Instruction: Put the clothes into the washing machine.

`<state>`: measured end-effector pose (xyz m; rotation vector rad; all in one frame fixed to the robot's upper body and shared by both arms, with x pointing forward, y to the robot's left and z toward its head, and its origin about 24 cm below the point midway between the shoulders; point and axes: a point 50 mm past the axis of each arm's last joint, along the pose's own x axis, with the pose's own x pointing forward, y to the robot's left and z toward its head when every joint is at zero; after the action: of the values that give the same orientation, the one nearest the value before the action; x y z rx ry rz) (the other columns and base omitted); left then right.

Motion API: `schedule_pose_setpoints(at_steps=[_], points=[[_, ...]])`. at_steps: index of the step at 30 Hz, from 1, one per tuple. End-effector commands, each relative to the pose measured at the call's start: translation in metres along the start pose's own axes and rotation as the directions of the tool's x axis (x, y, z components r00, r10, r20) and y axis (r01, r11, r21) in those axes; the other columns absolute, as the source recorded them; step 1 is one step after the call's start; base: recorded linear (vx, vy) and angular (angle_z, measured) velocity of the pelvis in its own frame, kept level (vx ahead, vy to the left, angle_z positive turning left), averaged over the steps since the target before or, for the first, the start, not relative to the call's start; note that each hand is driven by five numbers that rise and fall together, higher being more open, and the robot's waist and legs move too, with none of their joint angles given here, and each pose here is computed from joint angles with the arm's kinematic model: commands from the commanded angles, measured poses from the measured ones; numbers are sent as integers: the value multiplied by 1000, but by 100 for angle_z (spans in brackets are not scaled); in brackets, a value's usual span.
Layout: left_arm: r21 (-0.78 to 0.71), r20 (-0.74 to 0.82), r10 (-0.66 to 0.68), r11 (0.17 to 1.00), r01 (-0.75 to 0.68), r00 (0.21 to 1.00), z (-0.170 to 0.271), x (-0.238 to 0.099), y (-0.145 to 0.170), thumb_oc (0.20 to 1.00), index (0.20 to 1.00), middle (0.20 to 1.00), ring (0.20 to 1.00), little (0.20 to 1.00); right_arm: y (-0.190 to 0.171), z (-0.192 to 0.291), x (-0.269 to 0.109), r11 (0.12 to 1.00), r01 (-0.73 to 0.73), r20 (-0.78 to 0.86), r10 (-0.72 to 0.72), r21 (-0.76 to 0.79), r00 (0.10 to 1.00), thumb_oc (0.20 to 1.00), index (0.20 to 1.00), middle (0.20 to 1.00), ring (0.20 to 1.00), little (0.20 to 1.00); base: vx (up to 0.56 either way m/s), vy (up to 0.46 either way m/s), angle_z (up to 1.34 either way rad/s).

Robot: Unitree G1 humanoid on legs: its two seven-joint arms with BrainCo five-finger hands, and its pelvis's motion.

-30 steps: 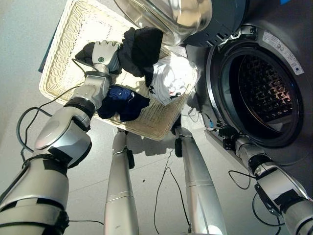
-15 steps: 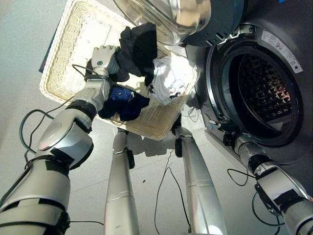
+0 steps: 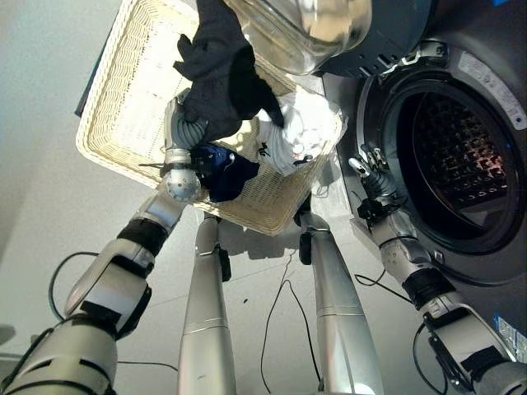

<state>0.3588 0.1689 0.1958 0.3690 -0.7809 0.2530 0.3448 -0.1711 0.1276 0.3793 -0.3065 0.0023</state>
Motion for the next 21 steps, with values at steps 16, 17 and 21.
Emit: schedule_pose_setpoints(at_steps=[16,17,21], points=[[-45,578,-121,983,180,807,107,-7,-6,200,200,200,200,200,77,72,-26,861,-508,275,491,-11,826,1000,1000,1000,1000,1000,0,0,0],[-22,592,-147,980,198,792,110,-6,-8,200,200,200,200,200,82,76,-25,846,-533,298,510,-4,807,1000,1000,1000,1000,1000,0,0,0],[22,611,-199,972,235,766,118,-4,-12,200,200,200,200,200,95,84,-24,804,-594,325,553,33,767,1000,1000,1000,1000,1000,-1,-8,0]])
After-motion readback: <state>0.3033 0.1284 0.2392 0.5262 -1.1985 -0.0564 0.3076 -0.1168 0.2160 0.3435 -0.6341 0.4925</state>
